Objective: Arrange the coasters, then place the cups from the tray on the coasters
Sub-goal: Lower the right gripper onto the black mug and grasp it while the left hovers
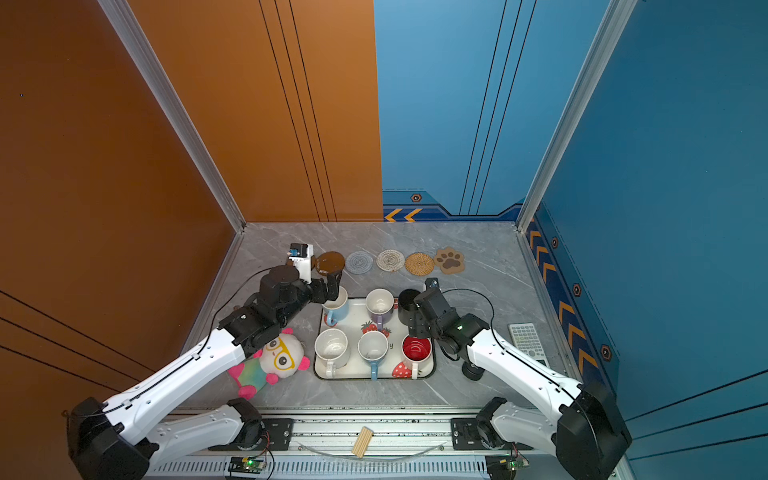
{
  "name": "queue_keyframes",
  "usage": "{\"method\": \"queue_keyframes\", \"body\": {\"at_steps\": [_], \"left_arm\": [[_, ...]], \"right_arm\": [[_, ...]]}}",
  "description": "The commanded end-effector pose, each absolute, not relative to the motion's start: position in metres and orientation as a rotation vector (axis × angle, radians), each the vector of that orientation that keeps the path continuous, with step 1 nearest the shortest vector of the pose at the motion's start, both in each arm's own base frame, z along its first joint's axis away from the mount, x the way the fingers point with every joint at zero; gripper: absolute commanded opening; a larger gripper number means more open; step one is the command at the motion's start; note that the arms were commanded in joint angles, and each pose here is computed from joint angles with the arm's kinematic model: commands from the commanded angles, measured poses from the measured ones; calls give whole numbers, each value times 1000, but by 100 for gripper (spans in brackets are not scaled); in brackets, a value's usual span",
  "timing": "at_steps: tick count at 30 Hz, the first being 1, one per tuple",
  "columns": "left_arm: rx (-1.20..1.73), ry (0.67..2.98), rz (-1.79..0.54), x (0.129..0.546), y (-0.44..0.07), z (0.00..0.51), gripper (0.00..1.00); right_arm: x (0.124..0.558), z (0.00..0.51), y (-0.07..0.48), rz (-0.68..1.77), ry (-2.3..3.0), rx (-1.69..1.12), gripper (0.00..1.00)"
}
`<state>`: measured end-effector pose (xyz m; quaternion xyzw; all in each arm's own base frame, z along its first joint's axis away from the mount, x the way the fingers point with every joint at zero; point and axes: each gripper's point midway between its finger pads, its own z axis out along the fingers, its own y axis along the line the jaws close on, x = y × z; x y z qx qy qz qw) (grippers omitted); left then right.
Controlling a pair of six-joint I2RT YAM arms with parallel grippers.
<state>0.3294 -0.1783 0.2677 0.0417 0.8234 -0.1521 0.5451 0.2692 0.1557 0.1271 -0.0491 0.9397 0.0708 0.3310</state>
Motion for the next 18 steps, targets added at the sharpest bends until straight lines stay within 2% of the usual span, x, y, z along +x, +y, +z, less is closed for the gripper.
{"method": "queue_keyframes", "body": {"at_steps": [1, 10, 18], "left_arm": [[122, 1952, -361, 327, -182, 264, 98], [130, 1966, -343, 326, -181, 262, 99], [154, 2087, -102, 325, -154, 235, 100]], "right_arm": [[270, 132, 157, 193, 2468, -110, 90], [268, 130, 154, 182, 2481, -103, 90], [266, 117, 150, 139, 2528, -85, 90]]}}
